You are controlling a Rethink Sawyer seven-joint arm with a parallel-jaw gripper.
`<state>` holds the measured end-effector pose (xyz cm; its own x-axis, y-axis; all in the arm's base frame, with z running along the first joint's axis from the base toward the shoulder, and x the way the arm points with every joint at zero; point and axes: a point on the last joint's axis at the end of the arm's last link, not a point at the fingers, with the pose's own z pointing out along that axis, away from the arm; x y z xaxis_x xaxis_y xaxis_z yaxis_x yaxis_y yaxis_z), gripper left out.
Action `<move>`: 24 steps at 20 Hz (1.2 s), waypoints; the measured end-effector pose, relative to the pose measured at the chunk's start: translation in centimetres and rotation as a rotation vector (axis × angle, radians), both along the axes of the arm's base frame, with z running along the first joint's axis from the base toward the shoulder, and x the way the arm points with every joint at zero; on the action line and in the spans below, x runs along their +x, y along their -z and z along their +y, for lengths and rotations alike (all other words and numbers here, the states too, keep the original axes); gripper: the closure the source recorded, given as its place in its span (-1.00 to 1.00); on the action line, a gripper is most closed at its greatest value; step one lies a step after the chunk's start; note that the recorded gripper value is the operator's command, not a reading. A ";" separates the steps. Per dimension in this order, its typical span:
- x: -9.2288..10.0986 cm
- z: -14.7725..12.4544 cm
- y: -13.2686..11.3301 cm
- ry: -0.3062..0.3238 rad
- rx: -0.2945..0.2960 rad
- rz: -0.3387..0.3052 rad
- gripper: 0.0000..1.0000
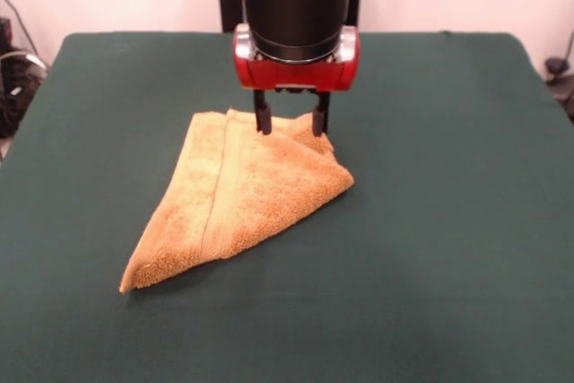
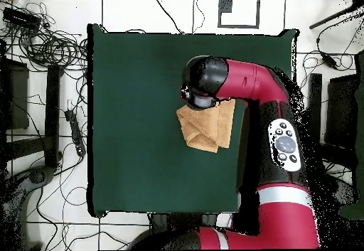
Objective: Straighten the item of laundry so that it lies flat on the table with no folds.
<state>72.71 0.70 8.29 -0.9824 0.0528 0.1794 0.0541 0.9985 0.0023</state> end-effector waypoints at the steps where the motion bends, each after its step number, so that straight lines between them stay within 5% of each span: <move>1: 0.0 0.1 0.0 0.000 0.002 0.004 -1.00; 10: 0.2 4.3 -1.2 -0.051 0.008 0.059 -1.00; 24: 2.1 7.6 -2.0 -0.092 0.003 0.019 -1.00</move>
<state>74.83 8.33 10.24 -0.9794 -0.0382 0.1983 -0.0379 0.9993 0.0056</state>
